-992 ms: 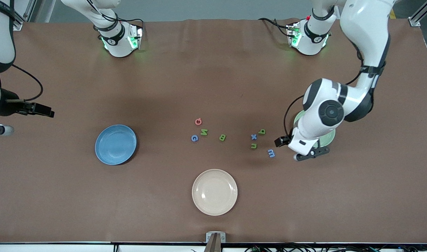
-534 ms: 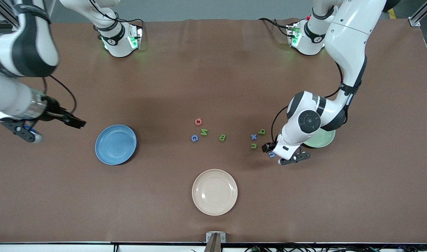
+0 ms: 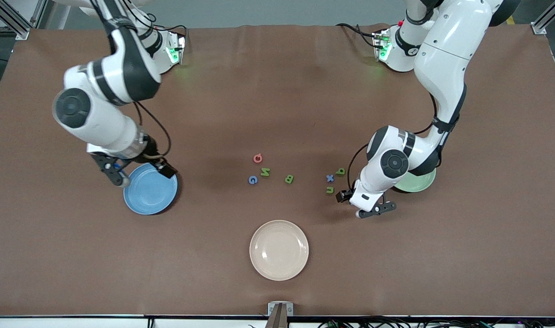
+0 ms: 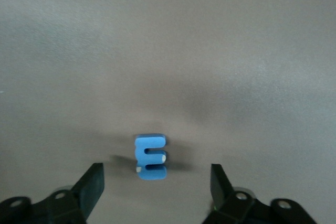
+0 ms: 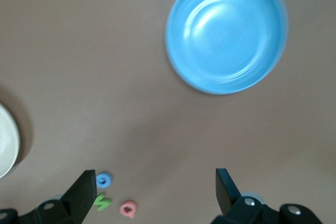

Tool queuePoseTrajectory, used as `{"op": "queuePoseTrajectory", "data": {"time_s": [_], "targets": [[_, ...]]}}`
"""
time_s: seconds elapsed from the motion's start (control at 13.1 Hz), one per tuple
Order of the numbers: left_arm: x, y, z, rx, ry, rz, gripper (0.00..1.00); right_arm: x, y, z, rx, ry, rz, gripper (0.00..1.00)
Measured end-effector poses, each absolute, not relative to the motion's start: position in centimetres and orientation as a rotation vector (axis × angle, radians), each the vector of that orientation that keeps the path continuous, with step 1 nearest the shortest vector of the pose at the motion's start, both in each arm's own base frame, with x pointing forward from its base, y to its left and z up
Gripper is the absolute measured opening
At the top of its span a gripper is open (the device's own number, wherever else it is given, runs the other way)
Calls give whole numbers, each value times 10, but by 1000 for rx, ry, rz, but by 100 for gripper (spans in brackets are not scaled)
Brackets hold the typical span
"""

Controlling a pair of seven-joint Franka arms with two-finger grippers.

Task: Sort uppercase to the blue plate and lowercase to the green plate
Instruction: 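Reach both grippers toward the scattered foam letters, then grasp the blue E with the left gripper while the right gripper grasps the blue e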

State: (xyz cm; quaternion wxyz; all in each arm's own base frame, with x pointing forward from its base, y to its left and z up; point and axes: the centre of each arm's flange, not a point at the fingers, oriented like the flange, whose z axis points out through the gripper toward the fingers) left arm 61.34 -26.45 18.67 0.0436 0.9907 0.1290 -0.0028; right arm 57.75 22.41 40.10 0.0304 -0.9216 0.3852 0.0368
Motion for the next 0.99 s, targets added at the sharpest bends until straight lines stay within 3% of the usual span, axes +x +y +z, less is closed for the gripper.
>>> {"op": "queuePoseTrajectory", "data": {"time_s": [0.46, 0.84, 0.99], "targets": [[616, -266, 183, 3062, 346, 19, 74, 583, 325, 294, -2829, 1244, 75, 100], [616, -266, 174, 3065, 348, 6, 65, 600, 353, 254, -2843, 1279, 53, 97], [618, -265, 176, 3064, 350, 13, 50, 597, 363, 245, -2841, 1289, 36, 97]]}}
